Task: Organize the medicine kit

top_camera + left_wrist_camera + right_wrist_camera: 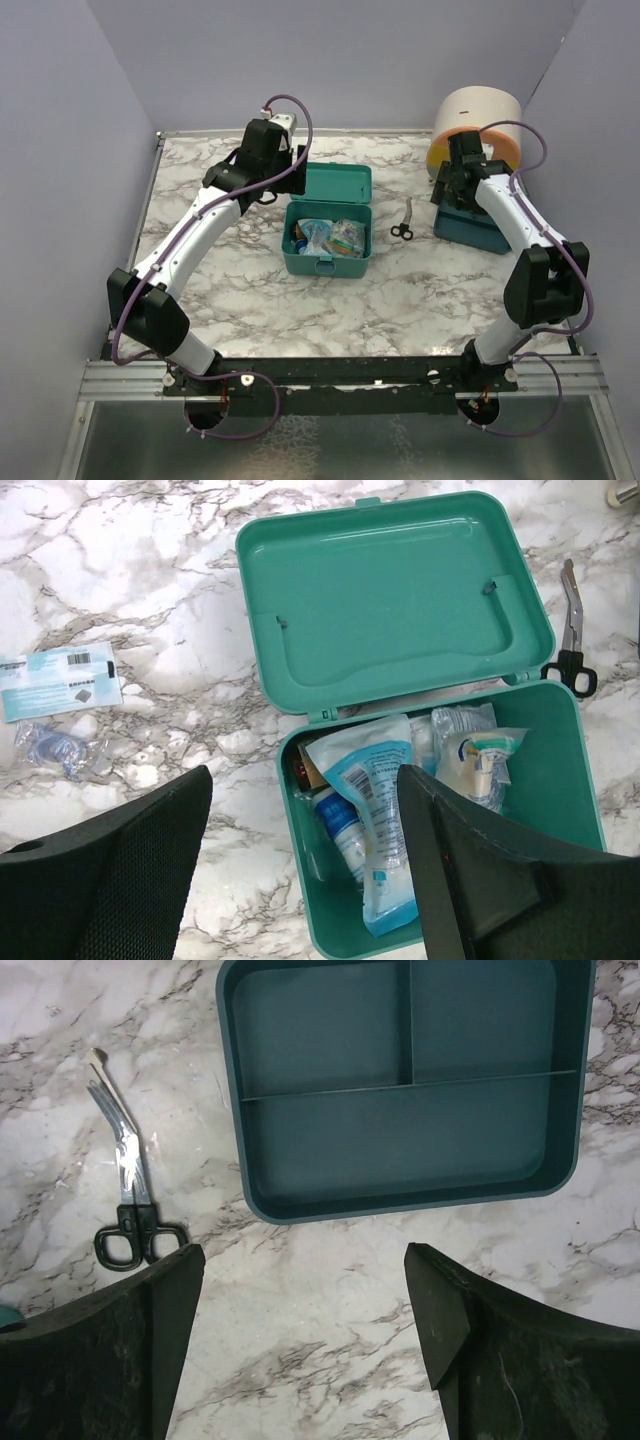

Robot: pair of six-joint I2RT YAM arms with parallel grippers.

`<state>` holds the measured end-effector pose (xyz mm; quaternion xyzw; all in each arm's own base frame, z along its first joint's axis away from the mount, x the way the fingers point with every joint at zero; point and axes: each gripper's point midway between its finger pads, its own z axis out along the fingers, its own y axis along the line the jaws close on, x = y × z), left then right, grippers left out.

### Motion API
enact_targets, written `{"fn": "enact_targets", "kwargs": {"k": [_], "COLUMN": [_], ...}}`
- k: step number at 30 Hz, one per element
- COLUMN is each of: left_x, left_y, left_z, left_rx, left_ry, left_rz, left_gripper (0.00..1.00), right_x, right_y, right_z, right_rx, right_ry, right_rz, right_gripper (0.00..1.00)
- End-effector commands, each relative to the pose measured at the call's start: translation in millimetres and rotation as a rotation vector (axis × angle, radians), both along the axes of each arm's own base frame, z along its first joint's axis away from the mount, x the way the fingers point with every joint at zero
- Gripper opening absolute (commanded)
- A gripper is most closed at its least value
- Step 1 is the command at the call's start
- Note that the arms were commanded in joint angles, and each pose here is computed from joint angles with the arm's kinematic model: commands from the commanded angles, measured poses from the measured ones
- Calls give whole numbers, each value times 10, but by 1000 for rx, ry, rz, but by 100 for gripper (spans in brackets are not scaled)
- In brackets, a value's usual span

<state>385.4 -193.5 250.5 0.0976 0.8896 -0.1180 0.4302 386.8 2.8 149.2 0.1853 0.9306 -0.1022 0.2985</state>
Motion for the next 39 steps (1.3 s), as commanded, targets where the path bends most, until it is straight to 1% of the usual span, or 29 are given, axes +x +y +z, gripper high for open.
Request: {"fn": "enact_targets", "kwargs": {"k": [1,5,9,13,17,26,31,39], "left_x": [24,15,11,10,21,47,34,-22], "left_y": [84,89,92,84,69,11,16,47], "left_z": [152,119,97,79,92,71,64,40], "left_rx": [-25,-34,-36,-37,-40,-54,-54,-58], "left_ry": [-50,-41,-35,-30,-32,-19,-16,-9], "left_rz": [20,13,10,3,-7,-29,-35,-36], "left_gripper": [77,77,77,76,76,75,75,75], "right_x": [192,277,298,232,139,40,81,233], "right_y": [-74,-181,-95,21,78,222,282,165], "right_z": [-29,-115,-236,-409,-540,-788,-892,-964], "right_rx": [-28,-11,59,132,158,159,148,66], "right_ry": [-21,-2,33,56,56,84,77,60], "right_rz": [73,113,125,108,85,78,66,37], "right_gripper": [82,80,76,69,66,65,64,64]}}
